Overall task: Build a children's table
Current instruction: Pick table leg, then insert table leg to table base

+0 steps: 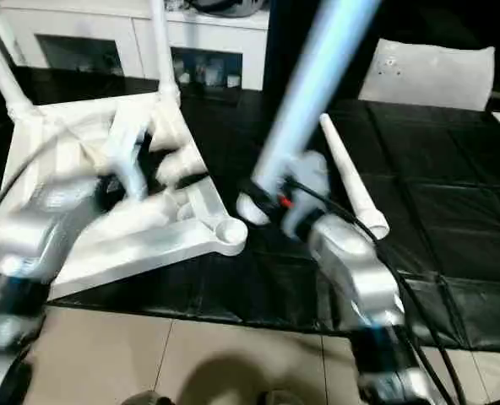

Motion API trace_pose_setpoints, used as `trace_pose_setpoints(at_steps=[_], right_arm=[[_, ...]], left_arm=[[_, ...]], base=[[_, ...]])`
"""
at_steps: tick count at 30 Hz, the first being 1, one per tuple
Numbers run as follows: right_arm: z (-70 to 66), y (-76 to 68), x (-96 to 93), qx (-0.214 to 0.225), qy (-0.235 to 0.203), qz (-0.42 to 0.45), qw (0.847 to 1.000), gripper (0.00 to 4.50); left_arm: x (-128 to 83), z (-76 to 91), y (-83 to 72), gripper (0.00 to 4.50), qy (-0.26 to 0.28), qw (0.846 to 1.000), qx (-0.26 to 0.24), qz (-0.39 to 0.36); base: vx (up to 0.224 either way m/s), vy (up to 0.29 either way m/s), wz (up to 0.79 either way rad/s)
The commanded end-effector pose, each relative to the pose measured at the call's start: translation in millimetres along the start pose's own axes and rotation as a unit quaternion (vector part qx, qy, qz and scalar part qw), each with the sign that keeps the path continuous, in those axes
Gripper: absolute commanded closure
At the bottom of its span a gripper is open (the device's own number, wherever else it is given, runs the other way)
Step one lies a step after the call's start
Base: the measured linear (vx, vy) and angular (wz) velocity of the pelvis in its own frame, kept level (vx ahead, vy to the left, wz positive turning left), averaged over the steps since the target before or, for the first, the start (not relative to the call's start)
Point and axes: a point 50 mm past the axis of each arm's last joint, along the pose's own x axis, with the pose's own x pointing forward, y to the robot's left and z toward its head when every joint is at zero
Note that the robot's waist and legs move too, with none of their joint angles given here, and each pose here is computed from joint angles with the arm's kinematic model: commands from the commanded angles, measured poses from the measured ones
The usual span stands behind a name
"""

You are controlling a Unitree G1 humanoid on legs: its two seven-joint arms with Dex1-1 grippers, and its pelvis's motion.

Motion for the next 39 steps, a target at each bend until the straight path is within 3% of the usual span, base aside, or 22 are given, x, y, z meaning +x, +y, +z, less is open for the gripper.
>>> trace_pose_setpoints(at_steps=[1, 3, 5, 7, 11, 20, 30, 39], right_arm=[[8.7, 1.8, -2.7, 0.005, -0.015, 0.001, 1.000, 2.60], [7.2, 5.4, -5.6, 0.016, -0.011, 0.008, 1.000, 2.60], [6.6, 6.7, -6.6, 0.017, -0.011, 0.012, 1.000, 2.60], [5.1, 8.1, -7.9, 0.011, -0.012, 0.014, 1.000, 2.60], [1.8, 10.9, -8.7, 0.005, -0.003, 0.018, 1.000, 2.60], [1.4, 15.3, -8.1, -0.004, 0.002, 0.025, 1.000, 2.60], [-0.3, 17.2, -8.5, -0.015, 0.012, 0.038, 0.999, 2.60], [-2.6, 17.9, -8.5, -0.019, 0.018, 0.043, 0.999, 2.60]], left_arm=[[1, 1.7, -11.3, 0.00, 0.009, 0.999, 0.007, -0.042], [-3, -16.4, -21.4, 0.00, 0.043, 0.997, 0.003, -0.067], [-4, -22.1, -24.1, 0.00, 0.050, 0.996, 0.005, -0.070], [-7, -30.0, -26.8, 0.45, 0.065, 0.995, 0.006, -0.076], [-9, -39.3, -30.1, 0.63, 0.089, 0.993, 0.013, -0.080], [-6, -48.2, -22.5, 1.36, 0.127, 0.988, 0.058, -0.061], [-4, -48.8, -10.2, 2.17, 0.147, 0.986, 0.060, -0.049], [-5, -51.1, -8.7, 2.73, 0.167, 0.982, 0.051, -0.065]], base=[[0.000, 0.000, 0.00], [0.000, 0.000, 0.00], [0.000, 0.000, 0.00], [0.000, 0.000, 0.00], [0.000, 0.000, 0.00], [0.000, 0.000, 0.00], [0.000, 0.000, 0.00], [0.000, 0.000, 0.00]])
